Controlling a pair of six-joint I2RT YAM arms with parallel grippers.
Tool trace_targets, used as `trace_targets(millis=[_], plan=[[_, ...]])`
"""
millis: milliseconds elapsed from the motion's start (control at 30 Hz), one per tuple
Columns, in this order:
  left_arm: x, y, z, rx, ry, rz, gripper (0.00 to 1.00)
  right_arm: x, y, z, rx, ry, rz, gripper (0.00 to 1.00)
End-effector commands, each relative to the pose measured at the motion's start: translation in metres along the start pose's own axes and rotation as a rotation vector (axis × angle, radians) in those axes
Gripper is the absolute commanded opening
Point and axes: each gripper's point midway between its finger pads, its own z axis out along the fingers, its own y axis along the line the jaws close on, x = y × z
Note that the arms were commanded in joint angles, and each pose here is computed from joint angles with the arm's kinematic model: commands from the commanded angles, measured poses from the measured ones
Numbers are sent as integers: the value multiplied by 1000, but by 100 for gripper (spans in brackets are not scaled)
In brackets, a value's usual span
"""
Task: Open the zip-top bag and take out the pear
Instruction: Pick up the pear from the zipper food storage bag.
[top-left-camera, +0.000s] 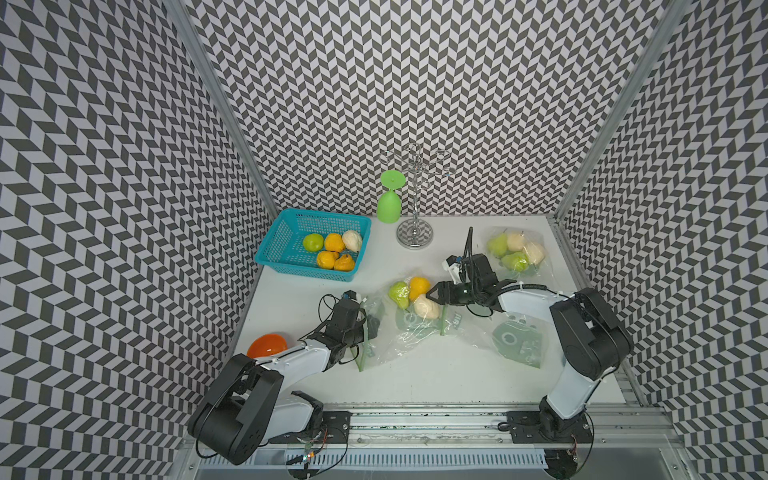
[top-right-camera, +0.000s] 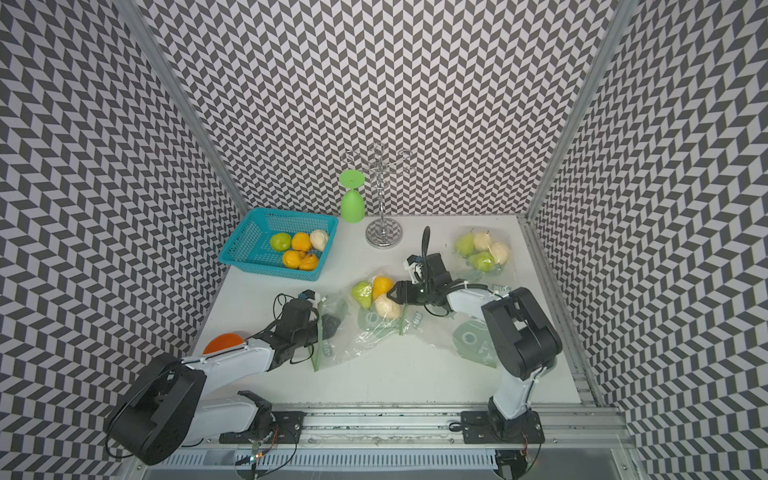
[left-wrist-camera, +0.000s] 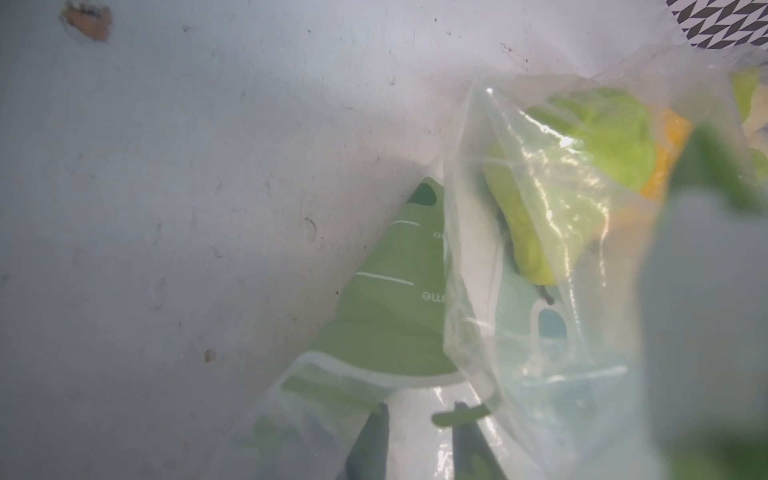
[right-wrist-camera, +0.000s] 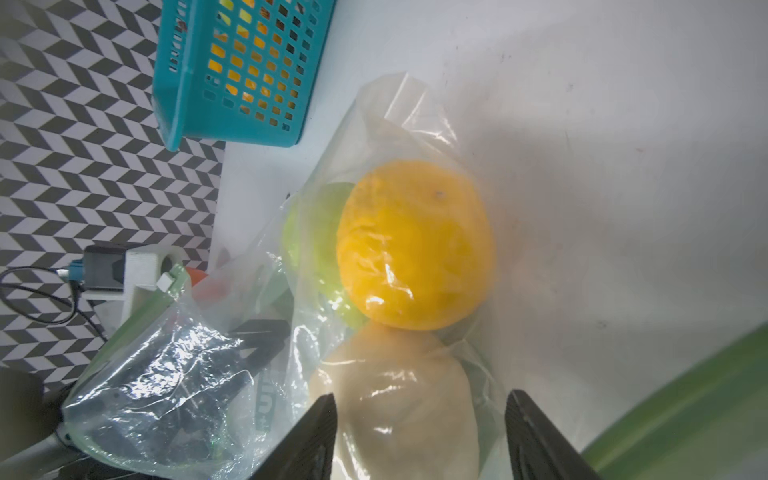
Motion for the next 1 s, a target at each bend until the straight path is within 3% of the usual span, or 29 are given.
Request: trace_targets(millis=[0,167,333,433,700,967], plan=[[2,1,3,16,3,16,29,2,7,14,-89,9,-67,65],[5,2,6,17,19,20,28,7,0,25,-97,38,-64,60],[4,1,7,23,17,29,28,11,7,25,-149,49,-65,15],[6,-1,6,48,10,34,28,3,25,13,-180,29,-88,0],[16,5,9,43,35,17,26,-33,84,-42,-224,-69,-146,0],[25,15,16,19,59,-3,27,-34,116,-68,-249,-87,-171,0]])
